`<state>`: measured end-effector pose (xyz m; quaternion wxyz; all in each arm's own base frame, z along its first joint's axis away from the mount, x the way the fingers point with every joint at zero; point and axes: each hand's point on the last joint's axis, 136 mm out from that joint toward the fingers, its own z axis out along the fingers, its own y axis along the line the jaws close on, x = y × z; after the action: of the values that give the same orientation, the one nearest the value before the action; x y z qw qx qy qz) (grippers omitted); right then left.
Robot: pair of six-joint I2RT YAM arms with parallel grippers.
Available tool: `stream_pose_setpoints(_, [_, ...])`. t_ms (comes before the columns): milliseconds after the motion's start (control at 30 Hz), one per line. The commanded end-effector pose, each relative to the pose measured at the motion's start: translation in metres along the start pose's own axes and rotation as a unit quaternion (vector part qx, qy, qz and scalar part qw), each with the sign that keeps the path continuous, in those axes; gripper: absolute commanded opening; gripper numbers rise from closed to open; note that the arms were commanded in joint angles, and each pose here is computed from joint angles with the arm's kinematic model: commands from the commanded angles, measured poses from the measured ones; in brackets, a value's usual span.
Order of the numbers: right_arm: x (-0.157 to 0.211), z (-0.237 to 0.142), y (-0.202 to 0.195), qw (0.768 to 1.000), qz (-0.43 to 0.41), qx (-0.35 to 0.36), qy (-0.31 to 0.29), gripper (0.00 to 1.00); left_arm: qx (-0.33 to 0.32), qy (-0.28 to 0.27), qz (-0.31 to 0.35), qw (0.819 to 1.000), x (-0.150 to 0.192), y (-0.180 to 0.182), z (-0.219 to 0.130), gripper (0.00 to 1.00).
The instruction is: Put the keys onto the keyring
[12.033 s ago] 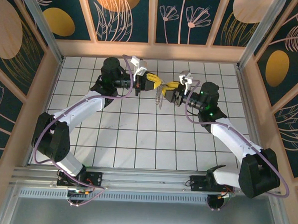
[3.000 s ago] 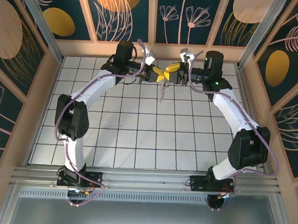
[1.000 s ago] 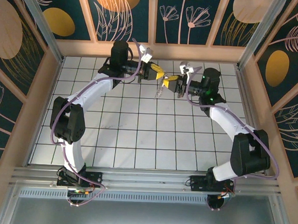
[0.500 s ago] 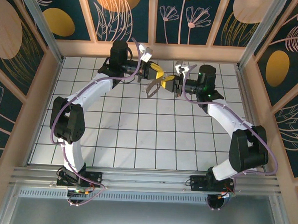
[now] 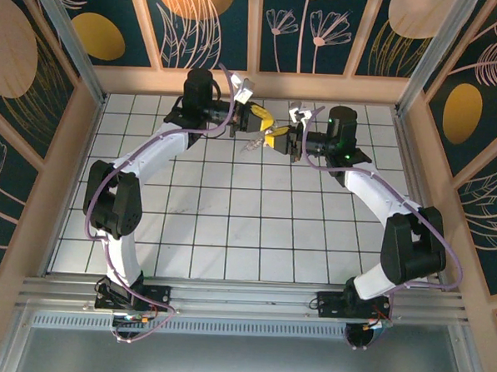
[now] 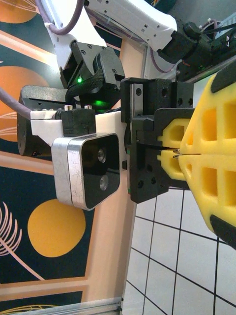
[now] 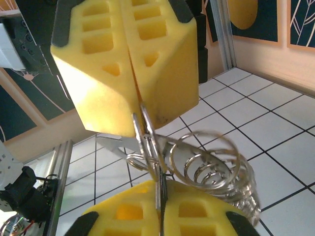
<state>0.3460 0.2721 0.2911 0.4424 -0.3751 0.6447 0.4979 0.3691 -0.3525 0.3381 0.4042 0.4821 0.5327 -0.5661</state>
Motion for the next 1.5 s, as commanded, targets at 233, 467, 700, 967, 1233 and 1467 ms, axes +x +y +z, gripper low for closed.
stream_pose_setpoints(233, [-0.021, -0.026, 0.012, 0.998, -0.029, 0.023, -0.042, 0.45, 0.012, -0.013, 0.051, 0.999, -0.023, -0.023, -0.002, 0.0])
stream_pose_setpoints(467, [-0.04, -0.039, 0.025, 0.996, -0.052, 0.026, -0.064, 0.46, 0.013, -0.013, 0.053, 0.998, -0.025, -0.024, -0.002, 0.0])
stream_pose_setpoints(700, [-0.058, -0.037, 0.026, 0.995, -0.06, 0.012, -0.081, 0.45, 0.014, -0.013, 0.051, 0.999, -0.025, -0.024, -0.003, 0.0])
stream_pose_setpoints(967, [-0.062, -0.031, 0.018, 0.995, -0.052, 0.004, -0.086, 0.44, 0.013, -0.013, 0.051, 0.999, -0.026, -0.025, -0.003, 0.0])
stream_pose_setpoints(1233, [-0.06, -0.026, 0.014, 0.995, -0.047, -0.003, -0.085, 0.39, 0.014, -0.013, 0.049, 0.999, -0.026, -0.025, -0.003, 0.0])
stream_pose_setpoints(1467, [-0.062, -0.023, 0.015, 0.995, -0.047, -0.01, -0.086, 0.24, 0.014, -0.013, 0.048, 0.999, -0.026, -0.024, -0.002, 0.0])
